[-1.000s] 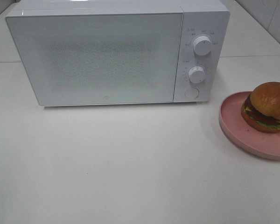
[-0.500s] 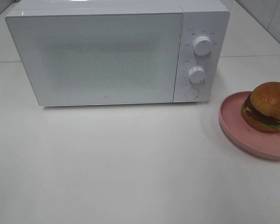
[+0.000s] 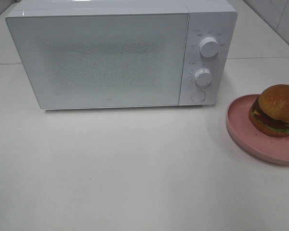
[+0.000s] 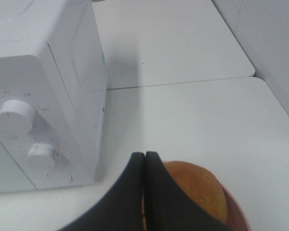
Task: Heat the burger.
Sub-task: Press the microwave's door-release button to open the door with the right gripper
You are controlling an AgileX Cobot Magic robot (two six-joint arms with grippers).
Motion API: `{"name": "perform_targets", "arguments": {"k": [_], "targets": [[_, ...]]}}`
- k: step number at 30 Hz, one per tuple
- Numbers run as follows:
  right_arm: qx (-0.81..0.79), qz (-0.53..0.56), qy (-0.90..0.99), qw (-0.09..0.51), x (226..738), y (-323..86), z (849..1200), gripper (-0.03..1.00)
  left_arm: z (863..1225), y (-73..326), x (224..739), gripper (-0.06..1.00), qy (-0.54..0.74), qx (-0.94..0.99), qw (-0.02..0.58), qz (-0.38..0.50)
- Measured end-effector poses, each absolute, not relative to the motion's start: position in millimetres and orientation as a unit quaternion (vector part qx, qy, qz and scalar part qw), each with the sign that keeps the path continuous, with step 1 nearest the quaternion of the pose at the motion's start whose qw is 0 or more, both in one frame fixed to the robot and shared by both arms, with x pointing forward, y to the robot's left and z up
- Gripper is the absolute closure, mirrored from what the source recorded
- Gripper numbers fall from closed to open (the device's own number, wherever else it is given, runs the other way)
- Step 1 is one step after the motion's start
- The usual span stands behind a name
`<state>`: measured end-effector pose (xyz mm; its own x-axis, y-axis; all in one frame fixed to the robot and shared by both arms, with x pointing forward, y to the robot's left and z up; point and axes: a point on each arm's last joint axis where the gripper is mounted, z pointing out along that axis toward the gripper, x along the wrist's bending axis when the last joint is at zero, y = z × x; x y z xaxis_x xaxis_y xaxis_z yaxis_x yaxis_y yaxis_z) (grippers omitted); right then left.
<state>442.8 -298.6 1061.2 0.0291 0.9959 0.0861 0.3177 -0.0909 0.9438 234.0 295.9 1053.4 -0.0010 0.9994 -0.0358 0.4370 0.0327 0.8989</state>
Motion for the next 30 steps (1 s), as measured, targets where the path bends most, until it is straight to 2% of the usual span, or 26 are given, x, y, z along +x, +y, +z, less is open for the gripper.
{"name": "perform_targets", "arguments": {"k": [7, 15, 18, 20, 30], "targets": [[0.587, 0.444, 0.568, 0.367, 468, -280, 1041, 0.95, 1053, 296, 234, 0.94, 0.606, 0.592, 0.386, 0.365], [0.539, 0.45, 0.65, 0.29, 489, -218, 994, 0.95, 1053, 296, 234, 0.94, 0.606, 0.592, 0.386, 0.365], [0.537, 0.451, 0.654, 0.283, 490, -213, 989, 0.95, 1053, 296, 234, 0.94, 0.606, 0.592, 0.386, 0.365], [0.545, 0.452, 0.658, 0.257, 495, -200, 971, 0.95, 1053, 296, 234, 0.94, 0.606, 0.592, 0.386, 0.365], [0.613, 0.447, 0.62, 0.202, 508, -193, 931, 0.95, 1053, 296, 234, 0.94, 0.606, 0.592, 0.386, 0.365]]}}
